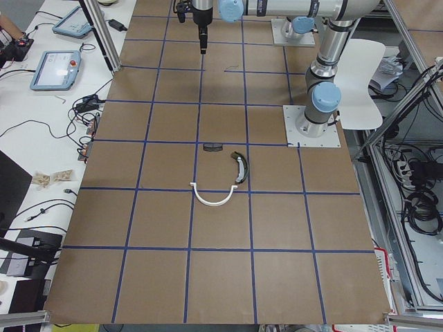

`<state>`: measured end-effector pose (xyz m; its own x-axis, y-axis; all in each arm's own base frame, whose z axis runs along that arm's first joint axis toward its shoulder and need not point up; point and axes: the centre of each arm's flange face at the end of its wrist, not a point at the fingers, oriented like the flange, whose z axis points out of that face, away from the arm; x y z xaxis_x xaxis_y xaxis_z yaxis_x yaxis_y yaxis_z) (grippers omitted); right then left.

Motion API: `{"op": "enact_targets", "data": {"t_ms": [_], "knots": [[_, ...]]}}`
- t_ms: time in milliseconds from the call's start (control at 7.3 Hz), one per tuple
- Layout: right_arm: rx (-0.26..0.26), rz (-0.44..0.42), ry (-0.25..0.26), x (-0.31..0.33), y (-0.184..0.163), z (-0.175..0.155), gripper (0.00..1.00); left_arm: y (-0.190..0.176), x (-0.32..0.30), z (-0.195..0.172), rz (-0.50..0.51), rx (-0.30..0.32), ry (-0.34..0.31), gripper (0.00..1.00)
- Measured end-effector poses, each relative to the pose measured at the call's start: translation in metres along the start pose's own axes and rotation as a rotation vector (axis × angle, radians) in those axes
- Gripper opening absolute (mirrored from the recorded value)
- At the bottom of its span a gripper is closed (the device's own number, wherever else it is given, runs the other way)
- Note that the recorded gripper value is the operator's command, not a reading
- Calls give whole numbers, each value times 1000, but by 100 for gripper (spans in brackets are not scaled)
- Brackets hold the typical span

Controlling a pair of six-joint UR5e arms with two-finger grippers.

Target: Place bearing gear from tray to pile

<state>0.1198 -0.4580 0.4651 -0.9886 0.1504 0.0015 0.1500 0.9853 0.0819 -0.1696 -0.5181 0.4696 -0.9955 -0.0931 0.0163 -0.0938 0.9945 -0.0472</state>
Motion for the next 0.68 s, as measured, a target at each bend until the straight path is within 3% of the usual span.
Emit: {"op": "enact_targets", "data": {"t_ms": [274, 685], "knots": [[-7, 24, 5, 10, -7, 3, 100, 0, 0, 0, -1, 0, -1, 100], [-10, 177, 2, 124, -42, 5, 100, 0, 0, 1, -1, -2, -2, 100]]}}
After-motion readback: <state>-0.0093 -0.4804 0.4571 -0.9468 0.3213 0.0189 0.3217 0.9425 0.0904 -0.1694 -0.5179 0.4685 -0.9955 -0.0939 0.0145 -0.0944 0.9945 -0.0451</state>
